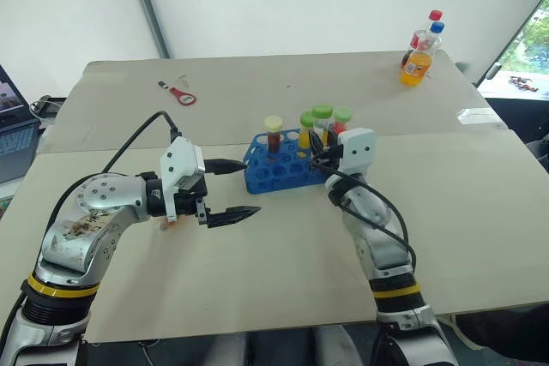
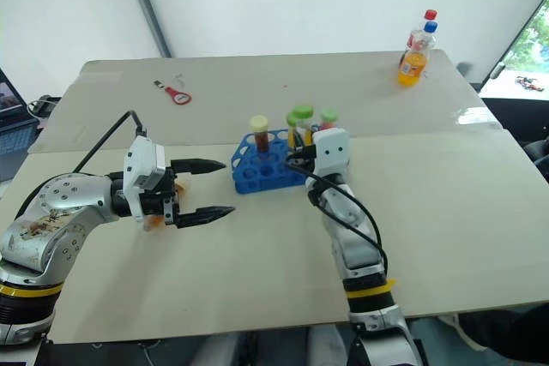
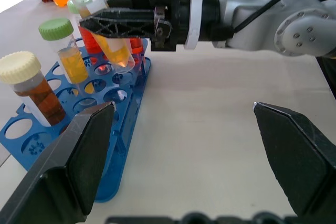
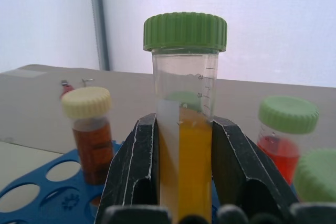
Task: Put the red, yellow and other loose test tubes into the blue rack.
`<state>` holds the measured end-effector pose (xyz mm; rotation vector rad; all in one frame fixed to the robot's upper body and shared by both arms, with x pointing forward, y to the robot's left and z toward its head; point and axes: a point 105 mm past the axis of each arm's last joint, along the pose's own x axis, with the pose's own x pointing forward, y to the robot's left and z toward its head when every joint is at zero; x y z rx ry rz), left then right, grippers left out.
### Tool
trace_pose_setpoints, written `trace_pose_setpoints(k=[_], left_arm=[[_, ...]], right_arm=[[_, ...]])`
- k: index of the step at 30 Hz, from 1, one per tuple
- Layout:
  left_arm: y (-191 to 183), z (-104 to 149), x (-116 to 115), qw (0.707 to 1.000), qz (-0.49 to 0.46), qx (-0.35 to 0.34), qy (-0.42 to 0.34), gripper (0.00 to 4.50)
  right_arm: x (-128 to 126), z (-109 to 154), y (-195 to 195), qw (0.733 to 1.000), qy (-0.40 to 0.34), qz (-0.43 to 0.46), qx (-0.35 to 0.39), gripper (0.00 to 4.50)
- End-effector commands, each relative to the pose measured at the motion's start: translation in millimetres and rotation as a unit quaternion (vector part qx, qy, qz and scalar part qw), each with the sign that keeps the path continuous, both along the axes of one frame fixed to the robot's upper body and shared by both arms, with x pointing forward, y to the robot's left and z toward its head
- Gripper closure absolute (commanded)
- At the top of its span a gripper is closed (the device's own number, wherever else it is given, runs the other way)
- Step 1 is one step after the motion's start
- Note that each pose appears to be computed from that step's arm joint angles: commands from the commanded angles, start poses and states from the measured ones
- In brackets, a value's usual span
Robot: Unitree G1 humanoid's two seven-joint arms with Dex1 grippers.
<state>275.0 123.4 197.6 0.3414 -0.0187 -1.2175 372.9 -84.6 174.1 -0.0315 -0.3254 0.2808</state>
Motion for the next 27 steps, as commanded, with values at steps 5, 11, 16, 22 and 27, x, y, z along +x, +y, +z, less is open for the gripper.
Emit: trace_pose_setpoints(k=[5,11,16,22,27], left_arm=[[-4,9,-4,1.000,-0.011,-0.017,-0.012,0.00],[-2,10,-2,1.000,0.004,-0.022,-0.014,0.00],[-2,11,0,0.999,0.016,-0.028,-0.014,0.00],[-5,12,3,0.999,0.024,-0.034,-0.017,0.00],[-6,13,5,0.999,0.030,-0.039,-0.015,0.00]], right_arm=[[0,9,13,0.999,-0.043,-0.008,0.012,3.53],[-1,4,26,0.999,-0.045,0.000,0.011,3.53],[-4,1,30,0.999,-0.047,0.003,0.011,3.53],[-3,-5,25,0.999,-0.034,-0.006,0.023,3.53],[-9,-6,21,0.999,-0.033,0.001,0.038,1.86]])
